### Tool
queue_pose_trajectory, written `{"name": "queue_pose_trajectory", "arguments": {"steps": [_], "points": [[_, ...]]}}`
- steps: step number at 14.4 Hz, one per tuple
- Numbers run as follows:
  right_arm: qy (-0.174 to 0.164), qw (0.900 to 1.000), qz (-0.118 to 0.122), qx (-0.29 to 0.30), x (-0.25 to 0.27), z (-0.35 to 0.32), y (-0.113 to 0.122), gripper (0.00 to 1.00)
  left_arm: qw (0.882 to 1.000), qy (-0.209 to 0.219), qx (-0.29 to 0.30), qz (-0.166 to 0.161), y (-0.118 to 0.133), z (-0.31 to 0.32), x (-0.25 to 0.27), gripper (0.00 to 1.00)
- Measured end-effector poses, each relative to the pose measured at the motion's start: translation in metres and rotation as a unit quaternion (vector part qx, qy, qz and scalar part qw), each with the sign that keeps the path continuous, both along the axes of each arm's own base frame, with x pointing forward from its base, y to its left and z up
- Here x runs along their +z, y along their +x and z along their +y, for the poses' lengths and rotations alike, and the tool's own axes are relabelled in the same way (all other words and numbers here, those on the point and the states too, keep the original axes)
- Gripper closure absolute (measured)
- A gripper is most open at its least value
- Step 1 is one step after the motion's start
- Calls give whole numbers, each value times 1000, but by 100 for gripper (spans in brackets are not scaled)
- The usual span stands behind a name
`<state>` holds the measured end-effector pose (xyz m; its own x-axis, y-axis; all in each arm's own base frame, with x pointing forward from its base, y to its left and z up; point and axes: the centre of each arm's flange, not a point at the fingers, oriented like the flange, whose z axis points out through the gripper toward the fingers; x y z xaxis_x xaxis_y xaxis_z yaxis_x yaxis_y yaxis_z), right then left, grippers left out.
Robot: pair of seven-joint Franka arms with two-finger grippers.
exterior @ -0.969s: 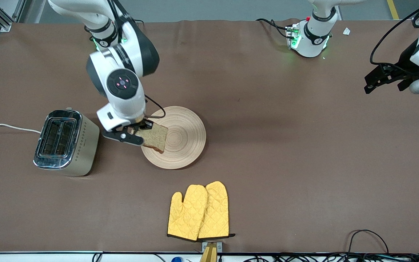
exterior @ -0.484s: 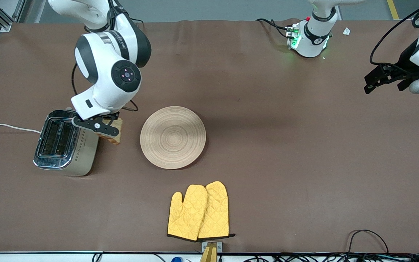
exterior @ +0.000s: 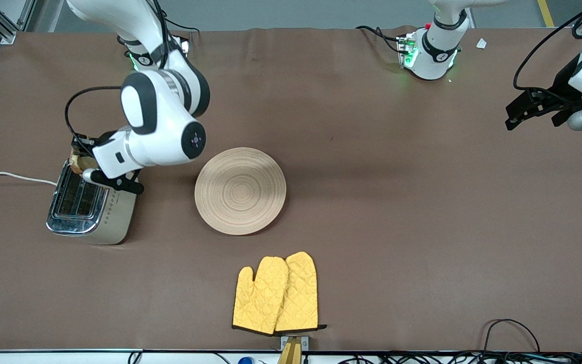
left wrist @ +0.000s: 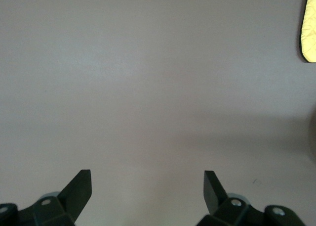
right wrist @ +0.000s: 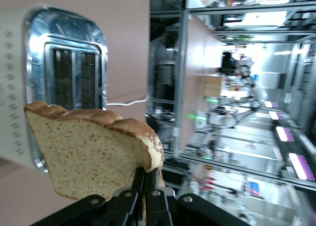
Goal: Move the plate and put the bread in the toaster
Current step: 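Carry the bread with the right gripper over the toaster slot, then lower the bread into the toaster slot with the right gripper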
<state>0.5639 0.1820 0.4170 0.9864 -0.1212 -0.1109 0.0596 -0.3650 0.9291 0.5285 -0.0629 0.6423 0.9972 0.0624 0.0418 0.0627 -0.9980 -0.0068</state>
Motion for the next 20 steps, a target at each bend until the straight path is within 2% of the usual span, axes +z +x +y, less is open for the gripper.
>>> {"name": "queue_pose_trajectory", "arguments": {"steps": [3,5,6,11,17,20], "points": [[-57,998,27,-4,-36,-24,15,96,1000,0,0,0,0,0,0,0],[-75,996,44,-14,-49,-43,22,96,1000,0,0,0,0,0,0,0],[-79,996,44,-19,-49,-52,25,96,1000,0,0,0,0,0,0,0],[-78,996,33,-41,-38,-84,40,96,1000,0,0,0,0,0,0,0],[-64,996,9,-54,-42,-77,64,96,1000,0,0,1,1,0,-1,0],[-69,995,-2,-68,-52,-78,68,96,1000,0,0,2,1,0,-2,0]]}}
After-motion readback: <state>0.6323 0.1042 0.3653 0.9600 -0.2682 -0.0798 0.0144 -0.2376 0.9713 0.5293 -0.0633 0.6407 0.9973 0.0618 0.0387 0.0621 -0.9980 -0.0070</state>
